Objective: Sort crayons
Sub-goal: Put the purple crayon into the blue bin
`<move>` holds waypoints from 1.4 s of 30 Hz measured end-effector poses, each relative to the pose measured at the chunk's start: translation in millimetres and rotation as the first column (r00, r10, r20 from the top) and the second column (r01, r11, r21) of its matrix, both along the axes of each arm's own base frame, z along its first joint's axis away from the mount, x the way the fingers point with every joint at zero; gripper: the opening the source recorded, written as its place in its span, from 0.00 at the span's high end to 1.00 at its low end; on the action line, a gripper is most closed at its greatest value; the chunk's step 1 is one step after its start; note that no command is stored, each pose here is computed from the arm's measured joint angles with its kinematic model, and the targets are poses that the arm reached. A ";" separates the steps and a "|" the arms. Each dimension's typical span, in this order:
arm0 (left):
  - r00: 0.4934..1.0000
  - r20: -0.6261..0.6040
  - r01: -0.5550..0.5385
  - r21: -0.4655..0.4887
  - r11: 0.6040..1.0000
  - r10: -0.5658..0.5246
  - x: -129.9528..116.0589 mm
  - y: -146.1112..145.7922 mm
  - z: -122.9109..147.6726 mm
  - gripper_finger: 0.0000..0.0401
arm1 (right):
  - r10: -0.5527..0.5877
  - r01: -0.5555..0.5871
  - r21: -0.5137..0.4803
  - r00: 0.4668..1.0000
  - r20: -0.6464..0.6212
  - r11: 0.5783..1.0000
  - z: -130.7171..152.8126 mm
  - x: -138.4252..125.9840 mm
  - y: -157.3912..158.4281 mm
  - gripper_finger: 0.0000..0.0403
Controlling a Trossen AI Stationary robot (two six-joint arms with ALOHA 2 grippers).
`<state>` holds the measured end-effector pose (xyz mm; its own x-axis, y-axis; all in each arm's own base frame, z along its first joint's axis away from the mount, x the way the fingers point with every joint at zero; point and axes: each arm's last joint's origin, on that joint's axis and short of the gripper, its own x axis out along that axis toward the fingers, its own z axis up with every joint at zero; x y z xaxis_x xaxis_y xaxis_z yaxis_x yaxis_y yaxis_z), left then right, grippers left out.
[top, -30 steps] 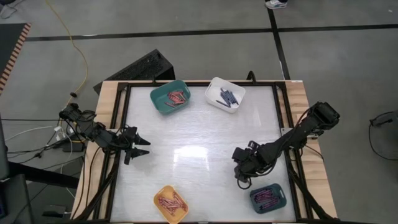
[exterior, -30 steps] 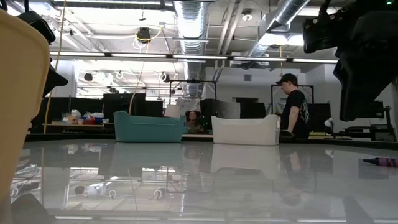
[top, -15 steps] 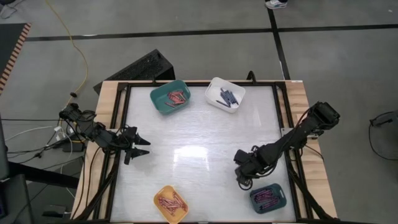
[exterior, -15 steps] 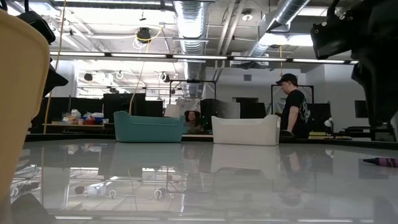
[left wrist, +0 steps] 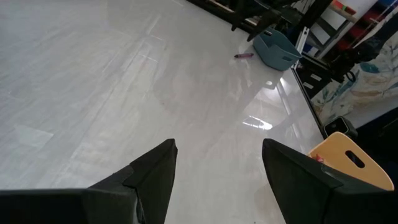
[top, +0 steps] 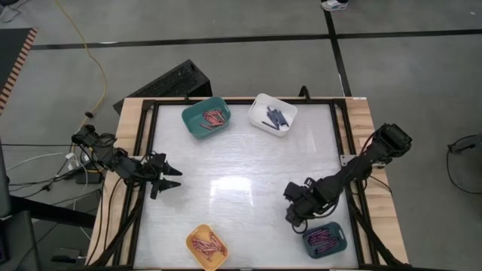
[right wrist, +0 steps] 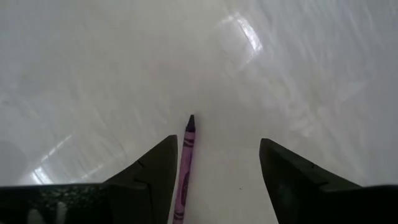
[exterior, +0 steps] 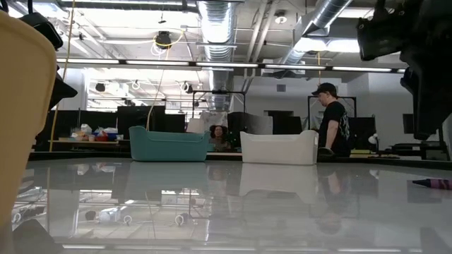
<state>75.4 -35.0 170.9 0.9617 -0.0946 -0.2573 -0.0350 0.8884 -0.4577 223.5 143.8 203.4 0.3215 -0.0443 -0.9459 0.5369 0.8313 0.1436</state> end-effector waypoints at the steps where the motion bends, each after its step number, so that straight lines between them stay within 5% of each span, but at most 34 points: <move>1: 1.000 0.000 0.000 0.000 1.000 0.000 0.0 0.0 0.0 0.43 | 0.004 -0.004 -0.003 1.000 0.003 1.000 0.1 -0.5 1.0 0.45; 18: 1.000 0.000 0.000 0.000 1.000 0.000 0.0 0.0 -0.1 0.43 | -0.006 0.011 -0.063 0.997 0.081 0.998 -1.3 -0.5 8.7 0.45; 31: 1.000 0.000 0.000 0.000 1.000 0.000 0.0 0.0 0.0 0.43 | 0.044 -0.037 0.044 0.985 -0.165 0.998 -39.0 14.6 8.0 0.45; 42: 1.000 0.000 0.000 0.000 1.000 0.000 0.0 0.0 -0.1 0.43 | -0.005 0.011 0.028 0.978 -0.206 1.000 -27.0 22.1 1.5 0.45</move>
<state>75.4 -35.0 170.8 0.9617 -0.0942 -0.2575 -0.0354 0.8885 -0.4575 245.7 145.3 176.4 0.1192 -0.0178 -0.9927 0.5637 0.8243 0.0529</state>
